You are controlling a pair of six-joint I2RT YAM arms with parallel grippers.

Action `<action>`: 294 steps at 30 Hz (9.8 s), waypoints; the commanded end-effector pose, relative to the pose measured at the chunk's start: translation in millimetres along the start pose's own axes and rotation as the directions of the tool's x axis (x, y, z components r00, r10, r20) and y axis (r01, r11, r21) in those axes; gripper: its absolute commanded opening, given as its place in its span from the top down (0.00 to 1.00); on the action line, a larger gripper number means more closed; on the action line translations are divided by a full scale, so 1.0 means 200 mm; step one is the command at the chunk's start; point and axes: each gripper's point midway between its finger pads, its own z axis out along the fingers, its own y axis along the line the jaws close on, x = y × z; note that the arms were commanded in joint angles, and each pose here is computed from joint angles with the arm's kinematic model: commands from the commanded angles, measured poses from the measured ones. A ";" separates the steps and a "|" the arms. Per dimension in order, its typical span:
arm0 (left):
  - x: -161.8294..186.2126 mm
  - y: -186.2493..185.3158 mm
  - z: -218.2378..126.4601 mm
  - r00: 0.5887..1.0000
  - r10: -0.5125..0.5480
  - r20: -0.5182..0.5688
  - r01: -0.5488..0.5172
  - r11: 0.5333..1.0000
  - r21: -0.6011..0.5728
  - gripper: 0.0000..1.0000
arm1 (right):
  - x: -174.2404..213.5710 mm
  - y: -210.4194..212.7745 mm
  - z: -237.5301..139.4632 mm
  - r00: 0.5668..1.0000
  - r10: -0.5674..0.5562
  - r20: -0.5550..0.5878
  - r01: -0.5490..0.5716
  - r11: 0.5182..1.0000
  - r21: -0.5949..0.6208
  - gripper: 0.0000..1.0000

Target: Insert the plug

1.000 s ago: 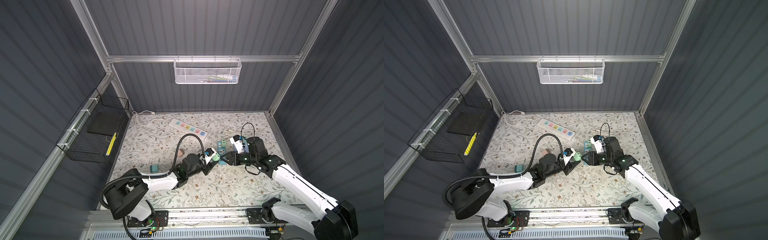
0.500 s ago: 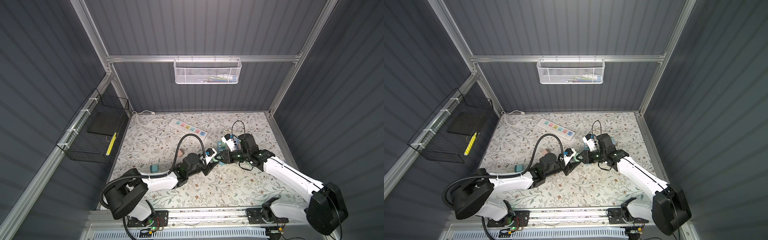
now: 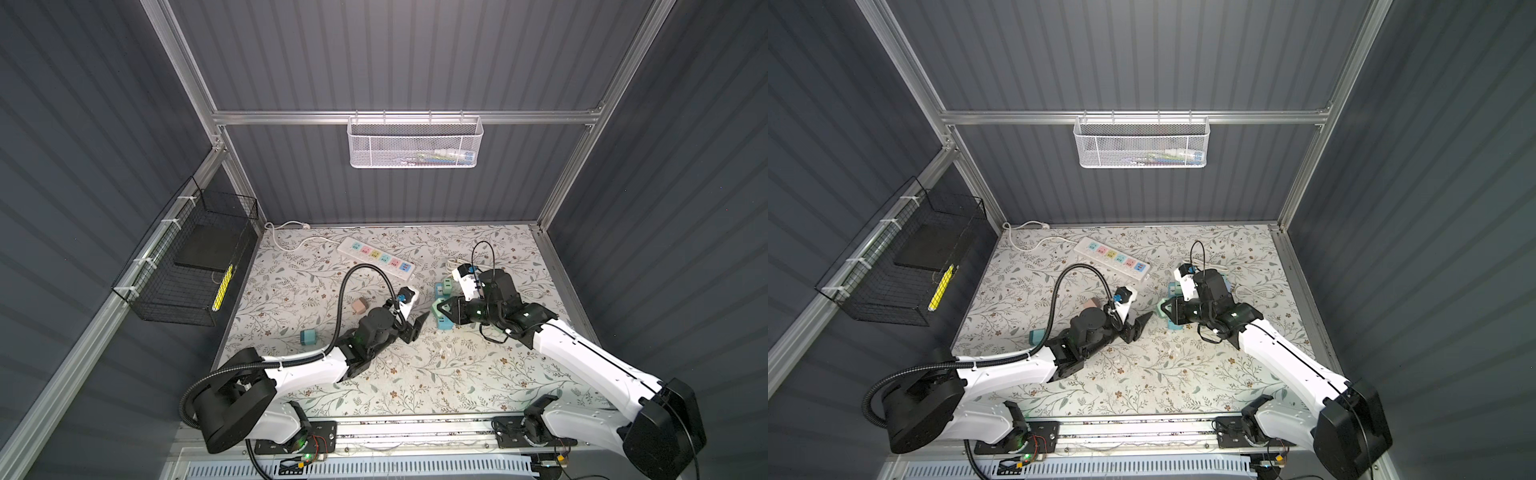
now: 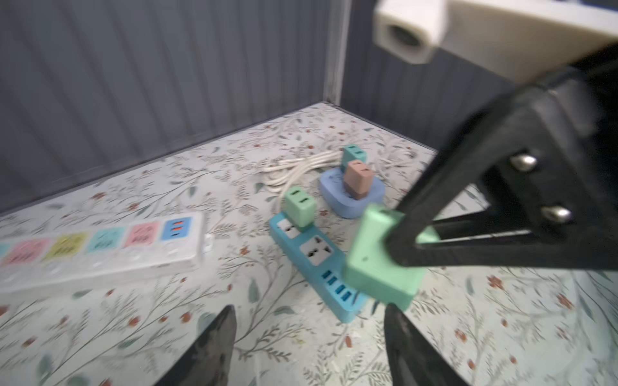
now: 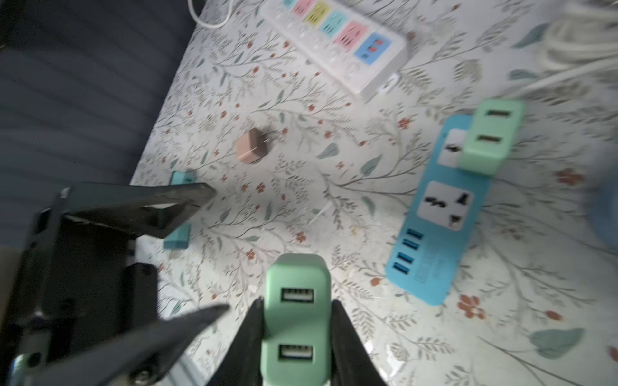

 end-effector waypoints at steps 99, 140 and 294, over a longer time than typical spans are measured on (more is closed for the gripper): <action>0.24 0.64 -0.54 0.942 -0.335 0.002 0.254 0.710 -0.656 0.04 | -0.12 -0.33 0.30 0.999 -0.034 -0.018 0.039 0.840 0.541 0.39; 0.04 0.64 -0.49 0.932 -0.361 0.042 0.312 0.734 -0.603 0.01 | 0.15 -0.31 0.35 0.991 0.114 -0.070 -0.065 0.868 0.493 0.19; -0.18 0.92 -0.10 0.901 -0.412 -0.134 0.268 0.774 -0.574 0.00 | -0.28 -0.09 1.41 0.814 -0.398 -0.423 0.451 0.892 0.029 0.01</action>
